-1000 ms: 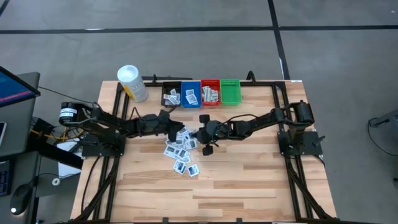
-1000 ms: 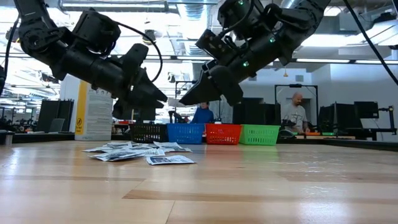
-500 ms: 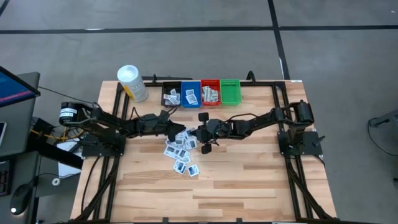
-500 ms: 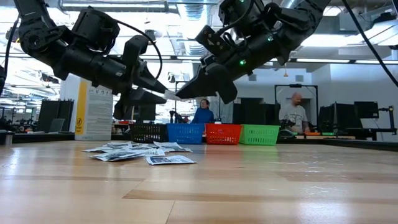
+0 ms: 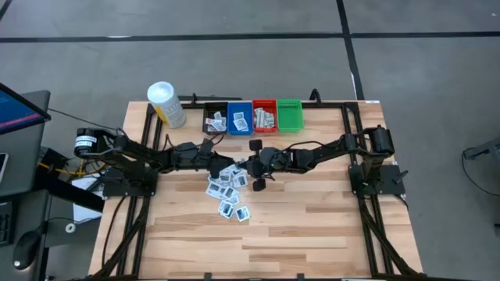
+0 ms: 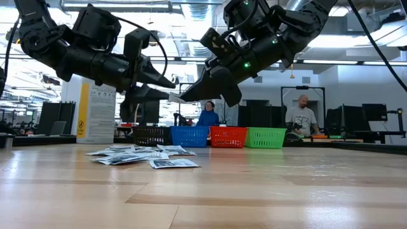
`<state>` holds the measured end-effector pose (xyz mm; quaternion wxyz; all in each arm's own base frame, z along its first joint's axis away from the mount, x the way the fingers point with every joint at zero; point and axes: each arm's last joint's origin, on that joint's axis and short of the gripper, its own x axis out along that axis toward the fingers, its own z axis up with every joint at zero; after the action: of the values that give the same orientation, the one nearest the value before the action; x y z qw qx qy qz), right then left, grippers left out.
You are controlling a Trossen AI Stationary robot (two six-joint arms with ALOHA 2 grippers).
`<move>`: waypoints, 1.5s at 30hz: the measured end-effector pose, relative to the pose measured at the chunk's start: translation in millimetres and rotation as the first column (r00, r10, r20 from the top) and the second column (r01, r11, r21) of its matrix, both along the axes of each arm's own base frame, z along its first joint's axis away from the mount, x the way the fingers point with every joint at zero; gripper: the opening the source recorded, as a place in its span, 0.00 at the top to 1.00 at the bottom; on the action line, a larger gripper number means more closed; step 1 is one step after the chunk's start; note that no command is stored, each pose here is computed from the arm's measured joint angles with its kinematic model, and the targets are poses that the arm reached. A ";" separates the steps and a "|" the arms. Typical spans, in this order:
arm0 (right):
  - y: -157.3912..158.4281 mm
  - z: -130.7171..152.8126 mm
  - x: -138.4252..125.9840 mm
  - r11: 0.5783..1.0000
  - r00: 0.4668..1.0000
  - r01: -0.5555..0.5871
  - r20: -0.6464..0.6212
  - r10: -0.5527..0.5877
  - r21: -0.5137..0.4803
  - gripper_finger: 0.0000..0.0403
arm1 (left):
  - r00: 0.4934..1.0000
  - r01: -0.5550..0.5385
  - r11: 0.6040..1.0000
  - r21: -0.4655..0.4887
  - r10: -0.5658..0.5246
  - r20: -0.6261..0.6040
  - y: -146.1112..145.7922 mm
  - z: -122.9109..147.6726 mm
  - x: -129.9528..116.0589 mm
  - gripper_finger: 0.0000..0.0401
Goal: Pick & Place First Aid Supplies
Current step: Put the gray towelette pack into the blue bin
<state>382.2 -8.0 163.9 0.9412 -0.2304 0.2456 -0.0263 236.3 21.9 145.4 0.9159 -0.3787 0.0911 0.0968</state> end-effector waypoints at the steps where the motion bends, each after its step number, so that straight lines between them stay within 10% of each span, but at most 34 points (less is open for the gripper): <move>1: 0.0 0.0 0.0 1.000 1.000 0.000 0.000 0.000 -0.001 1.00 | 1.000 0.002 1.000 0.003 -0.002 0.009 -0.3 0.9 0.3 0.72; 19: -0.2 13.3 8.2 0.999 0.999 -0.018 0.039 0.020 -0.048 1.00 | 1.000 0.019 0.998 0.061 -0.019 0.008 -1.1 1.4 0.5 0.73; 28: -2.4 13.0 8.0 0.998 0.999 -0.009 0.030 0.011 -0.064 0.99 | 0.999 0.042 0.982 0.184 -0.042 -0.005 -0.2 4.1 3.3 0.98; 45: 3.2 3.4 2.5 0.994 0.993 0.082 -0.076 -0.088 -0.077 0.56 | 0.982 -0.181 0.892 0.415 0.183 0.037 56.0 23.5 6.2 0.99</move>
<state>384.8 -4.9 167.3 0.9196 -0.2552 0.2913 -0.0664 242.5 77.9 168.8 0.9623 -0.1813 0.0341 0.1999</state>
